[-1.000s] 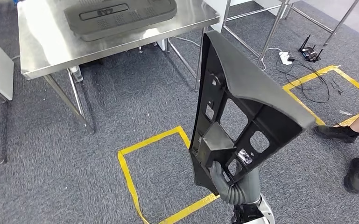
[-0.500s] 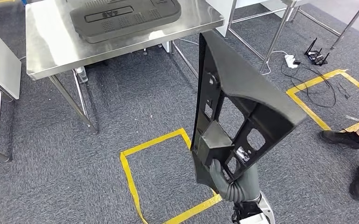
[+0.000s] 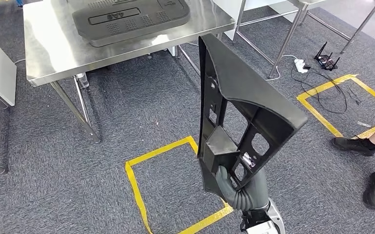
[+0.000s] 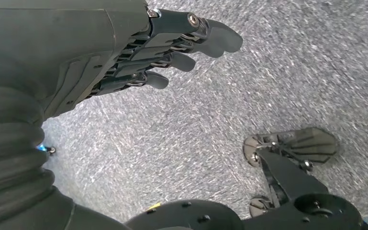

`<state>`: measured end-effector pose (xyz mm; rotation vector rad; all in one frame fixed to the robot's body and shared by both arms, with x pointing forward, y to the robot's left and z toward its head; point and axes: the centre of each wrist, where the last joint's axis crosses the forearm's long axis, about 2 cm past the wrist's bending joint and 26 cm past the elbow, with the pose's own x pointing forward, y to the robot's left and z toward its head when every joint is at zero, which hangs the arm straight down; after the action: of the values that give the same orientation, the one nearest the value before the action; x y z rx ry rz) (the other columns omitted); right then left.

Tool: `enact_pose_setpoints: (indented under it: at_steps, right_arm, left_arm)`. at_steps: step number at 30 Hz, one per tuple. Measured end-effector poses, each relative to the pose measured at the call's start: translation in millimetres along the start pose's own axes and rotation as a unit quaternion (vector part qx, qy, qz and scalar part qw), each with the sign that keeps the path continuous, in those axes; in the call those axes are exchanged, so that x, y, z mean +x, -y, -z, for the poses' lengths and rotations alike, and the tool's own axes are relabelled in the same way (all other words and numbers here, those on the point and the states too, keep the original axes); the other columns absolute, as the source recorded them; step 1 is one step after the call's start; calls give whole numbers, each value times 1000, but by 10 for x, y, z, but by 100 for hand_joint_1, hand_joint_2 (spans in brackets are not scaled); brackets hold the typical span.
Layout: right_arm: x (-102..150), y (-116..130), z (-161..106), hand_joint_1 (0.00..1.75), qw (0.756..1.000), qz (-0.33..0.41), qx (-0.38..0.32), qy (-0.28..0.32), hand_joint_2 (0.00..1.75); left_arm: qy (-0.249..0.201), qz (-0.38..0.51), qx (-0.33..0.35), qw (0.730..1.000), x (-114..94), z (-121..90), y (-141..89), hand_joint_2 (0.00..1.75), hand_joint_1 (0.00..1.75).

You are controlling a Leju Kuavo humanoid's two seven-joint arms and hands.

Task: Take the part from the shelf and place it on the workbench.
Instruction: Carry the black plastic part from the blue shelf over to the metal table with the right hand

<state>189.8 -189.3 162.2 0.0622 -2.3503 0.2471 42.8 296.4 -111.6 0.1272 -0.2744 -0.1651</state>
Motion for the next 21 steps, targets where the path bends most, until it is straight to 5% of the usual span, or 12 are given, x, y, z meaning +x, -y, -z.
enact_pose_setpoints:
  at_steps: [21]
  right_arm:
    - [-18,-6,-16,175,1000,-2,-2,-7,175]
  left_arm:
    - [1,1,-3,1000,1,-4,30,175,0]
